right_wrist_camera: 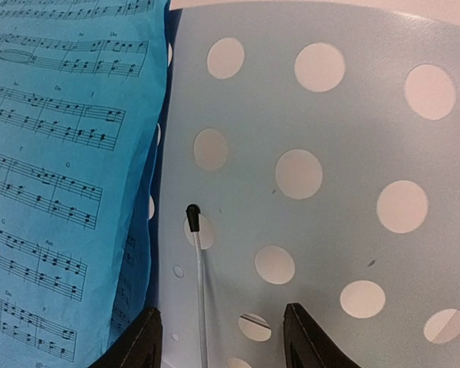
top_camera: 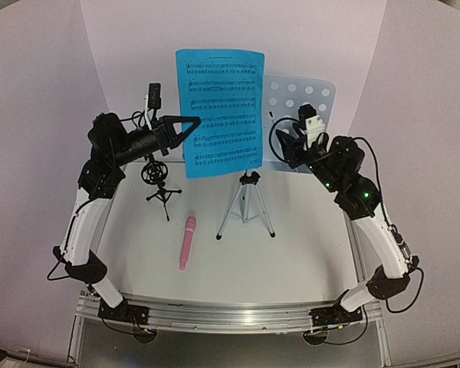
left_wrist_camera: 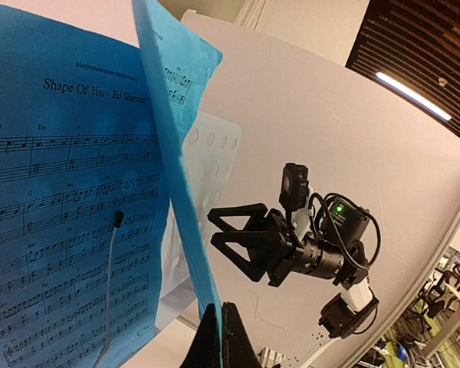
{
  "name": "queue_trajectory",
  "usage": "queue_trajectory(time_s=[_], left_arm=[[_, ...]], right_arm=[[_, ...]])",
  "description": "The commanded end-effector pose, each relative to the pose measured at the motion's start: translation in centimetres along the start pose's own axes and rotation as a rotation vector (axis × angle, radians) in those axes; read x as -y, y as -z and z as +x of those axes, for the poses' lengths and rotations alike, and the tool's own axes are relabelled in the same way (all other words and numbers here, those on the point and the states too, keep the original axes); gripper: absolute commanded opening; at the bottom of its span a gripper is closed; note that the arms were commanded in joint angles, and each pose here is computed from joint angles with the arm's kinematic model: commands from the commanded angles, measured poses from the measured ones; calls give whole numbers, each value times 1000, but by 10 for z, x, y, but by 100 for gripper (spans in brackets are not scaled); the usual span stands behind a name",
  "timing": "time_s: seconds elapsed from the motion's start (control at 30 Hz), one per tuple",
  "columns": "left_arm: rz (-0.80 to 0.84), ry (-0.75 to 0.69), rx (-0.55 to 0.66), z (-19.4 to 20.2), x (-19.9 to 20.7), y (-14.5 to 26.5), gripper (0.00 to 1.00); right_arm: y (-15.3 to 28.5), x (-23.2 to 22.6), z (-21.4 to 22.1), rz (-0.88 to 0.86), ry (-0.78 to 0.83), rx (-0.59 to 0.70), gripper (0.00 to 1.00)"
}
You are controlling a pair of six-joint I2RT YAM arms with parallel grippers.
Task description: Set up the instrument practice props
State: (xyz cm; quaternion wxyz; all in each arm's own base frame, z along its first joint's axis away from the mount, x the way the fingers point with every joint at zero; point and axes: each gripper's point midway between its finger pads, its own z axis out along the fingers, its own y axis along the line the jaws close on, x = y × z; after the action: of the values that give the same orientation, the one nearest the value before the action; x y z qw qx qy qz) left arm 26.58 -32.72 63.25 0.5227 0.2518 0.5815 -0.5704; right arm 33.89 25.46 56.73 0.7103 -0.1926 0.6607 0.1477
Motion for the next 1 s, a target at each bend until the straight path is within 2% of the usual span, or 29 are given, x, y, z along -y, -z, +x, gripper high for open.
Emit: queue_trajectory(time_s=[0.0, 0.13, 0.27, 0.6, 0.97], left_arm=[[12, -153, 53, -14, 11, 8, 0], [0, -269, 62, -13, 6, 6, 0], [-16, -314, 55, -8, -1, 3, 0], [-36, -363, 57, -6, -7, 2, 0], [-19, -360, 104, -10, -14, -10, 0]], right_arm=[[-10, -1, 1, 10, 25, -15, 50], [-13, 1, 2, 27, 33, -19, 42], [-16, 1, 6, 32, 39, -28, 36], [-14, -6, 6, -10, 27, -25, 2], [-3, -1, -9, -3, -50, 29, 0]])
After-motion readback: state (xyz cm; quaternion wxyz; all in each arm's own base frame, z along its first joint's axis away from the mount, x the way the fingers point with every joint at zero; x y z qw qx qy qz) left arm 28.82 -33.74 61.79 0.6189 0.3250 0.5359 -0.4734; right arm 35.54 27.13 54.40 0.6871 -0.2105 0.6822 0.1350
